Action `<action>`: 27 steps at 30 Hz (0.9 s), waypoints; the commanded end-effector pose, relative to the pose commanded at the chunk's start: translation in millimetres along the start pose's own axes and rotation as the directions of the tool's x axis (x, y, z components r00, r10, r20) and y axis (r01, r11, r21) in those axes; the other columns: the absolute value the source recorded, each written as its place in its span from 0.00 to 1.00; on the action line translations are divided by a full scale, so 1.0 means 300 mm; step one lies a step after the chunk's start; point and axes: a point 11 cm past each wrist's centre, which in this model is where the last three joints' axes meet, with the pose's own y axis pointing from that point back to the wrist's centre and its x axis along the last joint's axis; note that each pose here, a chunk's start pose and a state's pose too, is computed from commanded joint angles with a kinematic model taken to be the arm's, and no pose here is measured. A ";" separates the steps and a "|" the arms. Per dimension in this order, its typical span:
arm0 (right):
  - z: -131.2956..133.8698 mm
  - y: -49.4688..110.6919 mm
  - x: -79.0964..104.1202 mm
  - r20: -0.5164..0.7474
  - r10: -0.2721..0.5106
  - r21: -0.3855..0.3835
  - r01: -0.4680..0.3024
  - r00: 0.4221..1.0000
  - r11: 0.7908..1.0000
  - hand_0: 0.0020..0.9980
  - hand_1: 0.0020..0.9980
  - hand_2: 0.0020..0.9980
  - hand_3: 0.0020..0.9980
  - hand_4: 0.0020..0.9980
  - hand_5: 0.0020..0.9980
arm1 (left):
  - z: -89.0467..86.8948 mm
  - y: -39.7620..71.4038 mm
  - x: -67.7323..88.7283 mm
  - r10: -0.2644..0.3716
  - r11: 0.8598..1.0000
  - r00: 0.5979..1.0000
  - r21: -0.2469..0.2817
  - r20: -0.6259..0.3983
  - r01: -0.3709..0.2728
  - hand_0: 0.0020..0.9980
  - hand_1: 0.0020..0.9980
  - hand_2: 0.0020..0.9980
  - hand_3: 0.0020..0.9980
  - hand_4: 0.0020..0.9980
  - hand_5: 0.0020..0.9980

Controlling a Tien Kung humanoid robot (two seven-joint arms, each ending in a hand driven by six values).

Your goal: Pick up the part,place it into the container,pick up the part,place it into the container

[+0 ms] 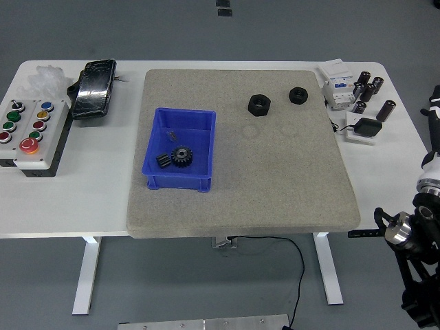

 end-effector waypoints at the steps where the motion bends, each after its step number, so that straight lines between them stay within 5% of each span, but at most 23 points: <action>1: 0.008 0.003 -0.013 0.009 -0.018 -0.012 0.018 1.000 1.000 0.57 0.66 0.71 0.69 0.81 0.50 | 0.000 0.000 0.000 0.000 1.000 1.000 0.001 0.001 0.000 0.67 0.59 0.57 0.70 0.66 0.44; 9: 0.088 0.038 -0.100 0.116 -0.163 -0.129 0.177 0.980 0.976 0.58 0.65 0.68 0.68 0.83 0.55 | 0.000 0.000 -0.011 -0.007 1.000 1.000 0.004 0.006 0.007 0.67 0.60 0.54 0.70 0.66 0.44; 10: 0.101 0.046 -0.111 0.139 -0.182 -0.147 0.202 0.974 0.968 0.58 0.65 0.68 0.68 0.83 0.55 | -0.001 0.000 -0.012 -0.007 1.000 1.000 0.004 0.006 0.007 0.67 0.60 0.54 0.70 0.66 0.44; 11: 0.113 0.053 -0.119 0.156 -0.199 -0.165 0.224 0.967 0.961 0.59 0.65 0.68 0.70 0.90 0.70 | -0.003 -0.001 -0.012 -0.007 1.000 1.000 0.005 0.006 0.007 0.67 0.60 0.55 0.70 0.66 0.44; 20: 0.153 0.097 -0.180 0.306 -0.342 -0.214 0.414 0.888 0.885 0.59 0.66 0.70 0.71 0.92 0.74 | -0.028 -0.005 -0.019 -0.011 1.000 1.000 0.019 0.001 0.011 0.67 0.58 0.54 0.70 0.65 0.44; 27: 0.143 0.077 -0.179 0.282 -0.367 -0.211 0.430 0.886 0.878 0.60 0.66 0.70 0.71 0.93 0.76 | -0.015 -0.003 -0.028 -0.016 1.000 1.000 0.017 0.007 0.016 0.67 0.57 0.55 0.70 0.65 0.44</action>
